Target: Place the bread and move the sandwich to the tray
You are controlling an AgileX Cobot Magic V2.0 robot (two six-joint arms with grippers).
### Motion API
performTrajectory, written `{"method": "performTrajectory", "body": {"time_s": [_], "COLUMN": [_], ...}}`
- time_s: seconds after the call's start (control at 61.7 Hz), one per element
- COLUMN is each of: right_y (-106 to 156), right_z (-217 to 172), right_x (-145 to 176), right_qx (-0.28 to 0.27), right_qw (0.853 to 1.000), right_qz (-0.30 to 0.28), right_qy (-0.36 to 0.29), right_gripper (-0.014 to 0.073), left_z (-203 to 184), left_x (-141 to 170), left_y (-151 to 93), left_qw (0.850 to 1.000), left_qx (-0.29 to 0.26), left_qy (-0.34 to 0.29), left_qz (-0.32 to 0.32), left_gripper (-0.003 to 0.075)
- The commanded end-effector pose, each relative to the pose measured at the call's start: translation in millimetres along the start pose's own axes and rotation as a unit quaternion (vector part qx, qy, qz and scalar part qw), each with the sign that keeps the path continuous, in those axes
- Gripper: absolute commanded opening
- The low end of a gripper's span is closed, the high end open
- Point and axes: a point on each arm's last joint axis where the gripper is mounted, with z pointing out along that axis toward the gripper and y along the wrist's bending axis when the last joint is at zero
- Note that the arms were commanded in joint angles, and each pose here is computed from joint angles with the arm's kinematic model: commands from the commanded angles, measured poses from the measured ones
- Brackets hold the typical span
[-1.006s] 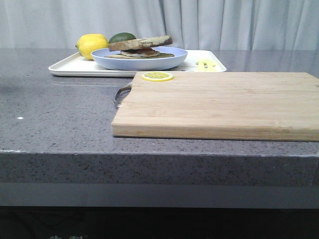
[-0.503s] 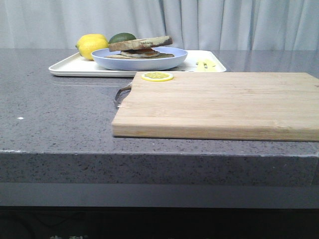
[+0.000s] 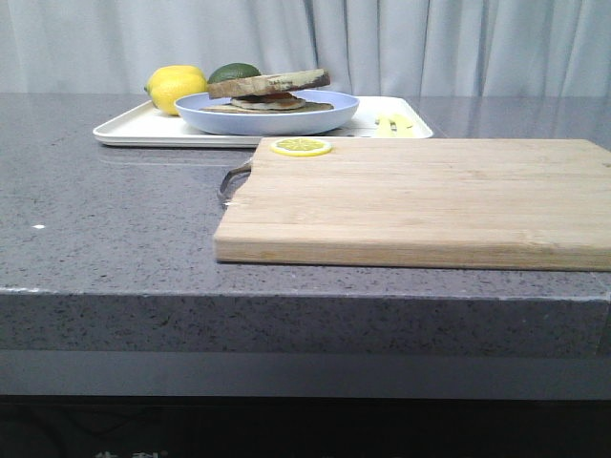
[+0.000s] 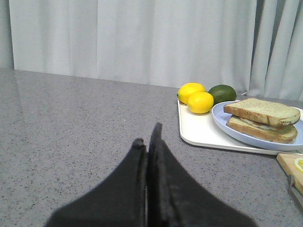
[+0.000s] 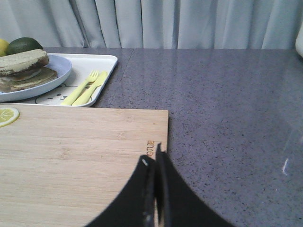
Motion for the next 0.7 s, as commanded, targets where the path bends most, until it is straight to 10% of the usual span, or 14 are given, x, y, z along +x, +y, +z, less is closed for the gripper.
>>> {"method": "performTrajectory", "body": {"time_s": [0.0,0.324,0.681], "right_y": [-0.4,-0.4,-0.4], "right_z": [-1.4,-1.4,-1.3], "right_x": [-15.6,-15.6,-15.3], "right_qx": [0.005,0.005,0.005], "right_qw": [0.999,0.999,0.999], "right_qz": [-0.003,-0.003,-0.003], "right_qy": [-0.051,-0.051,-0.049], "right_gripper": [-0.0062,-0.0062,-0.0062], "left_z": [-1.3,-4.5,-9.0], "left_x": [-15.1,-5.4,79.4], "left_y": [-1.3,-0.7,4.3], "left_qw": [0.999,0.999,1.0], "left_qx": [0.007,0.007,0.006], "left_qy": [-0.048,-0.049,-0.029], "left_qz": [-0.006,-0.006,-0.008], "left_gripper": [-0.0019,-0.0019,-0.0019]}}
